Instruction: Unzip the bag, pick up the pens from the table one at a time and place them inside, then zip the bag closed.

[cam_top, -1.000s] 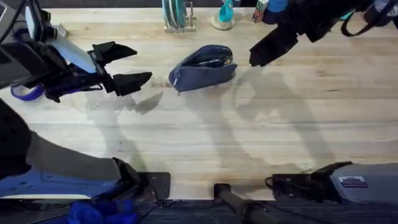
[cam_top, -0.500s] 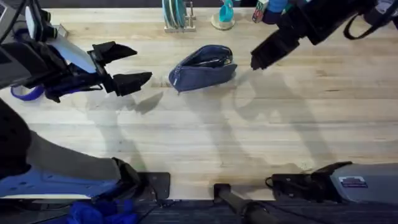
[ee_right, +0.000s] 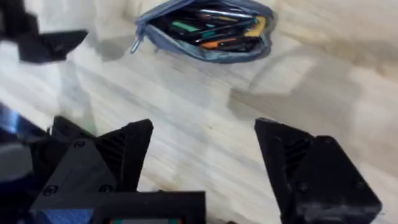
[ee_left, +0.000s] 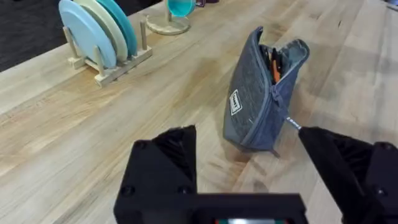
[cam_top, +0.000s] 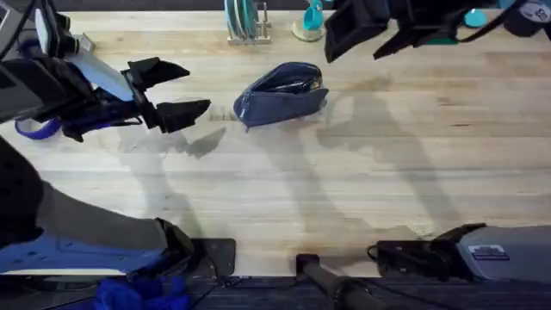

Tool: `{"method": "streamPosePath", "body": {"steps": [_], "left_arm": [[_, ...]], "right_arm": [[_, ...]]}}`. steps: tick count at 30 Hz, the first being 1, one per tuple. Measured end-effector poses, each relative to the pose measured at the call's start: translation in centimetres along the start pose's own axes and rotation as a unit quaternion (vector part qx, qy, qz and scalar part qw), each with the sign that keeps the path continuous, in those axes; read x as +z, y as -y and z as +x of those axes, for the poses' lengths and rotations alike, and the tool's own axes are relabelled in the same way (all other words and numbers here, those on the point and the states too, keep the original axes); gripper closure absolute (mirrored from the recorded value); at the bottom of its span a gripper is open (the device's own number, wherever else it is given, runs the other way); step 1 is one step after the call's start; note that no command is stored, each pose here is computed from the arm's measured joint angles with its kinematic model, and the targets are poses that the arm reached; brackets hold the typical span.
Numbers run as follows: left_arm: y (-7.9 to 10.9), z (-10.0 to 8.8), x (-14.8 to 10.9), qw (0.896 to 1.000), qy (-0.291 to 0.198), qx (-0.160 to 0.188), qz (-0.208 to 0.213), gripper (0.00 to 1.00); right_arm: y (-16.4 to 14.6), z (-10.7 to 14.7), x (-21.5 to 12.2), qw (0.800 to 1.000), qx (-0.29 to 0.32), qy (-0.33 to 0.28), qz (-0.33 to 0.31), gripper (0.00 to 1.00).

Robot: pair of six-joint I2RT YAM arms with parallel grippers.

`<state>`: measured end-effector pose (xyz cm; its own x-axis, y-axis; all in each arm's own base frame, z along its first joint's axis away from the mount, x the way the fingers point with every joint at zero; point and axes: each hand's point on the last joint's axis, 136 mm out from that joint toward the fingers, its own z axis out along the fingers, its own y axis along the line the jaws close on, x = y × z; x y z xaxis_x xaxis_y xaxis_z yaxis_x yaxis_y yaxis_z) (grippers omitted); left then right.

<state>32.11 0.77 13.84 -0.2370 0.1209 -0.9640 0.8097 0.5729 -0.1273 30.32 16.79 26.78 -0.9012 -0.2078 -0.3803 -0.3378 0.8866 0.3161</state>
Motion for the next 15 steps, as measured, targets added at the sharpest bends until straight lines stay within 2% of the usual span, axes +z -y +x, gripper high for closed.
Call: {"method": "streamPosePath", "body": {"steps": [6,15], "left_arm": [[0.0,0.0,0.0,1.0,0.0,0.0,0.0,0.007],[0.0,0.0,0.0,1.0,0.0,0.0,0.0,0.007]], "right_arm": [[-1.1,0.2,0.6,0.998,0.053,0.005,0.038,0.005],[-3.1,0.6,1.2,0.994,0.088,0.015,0.057,0.006]]}}
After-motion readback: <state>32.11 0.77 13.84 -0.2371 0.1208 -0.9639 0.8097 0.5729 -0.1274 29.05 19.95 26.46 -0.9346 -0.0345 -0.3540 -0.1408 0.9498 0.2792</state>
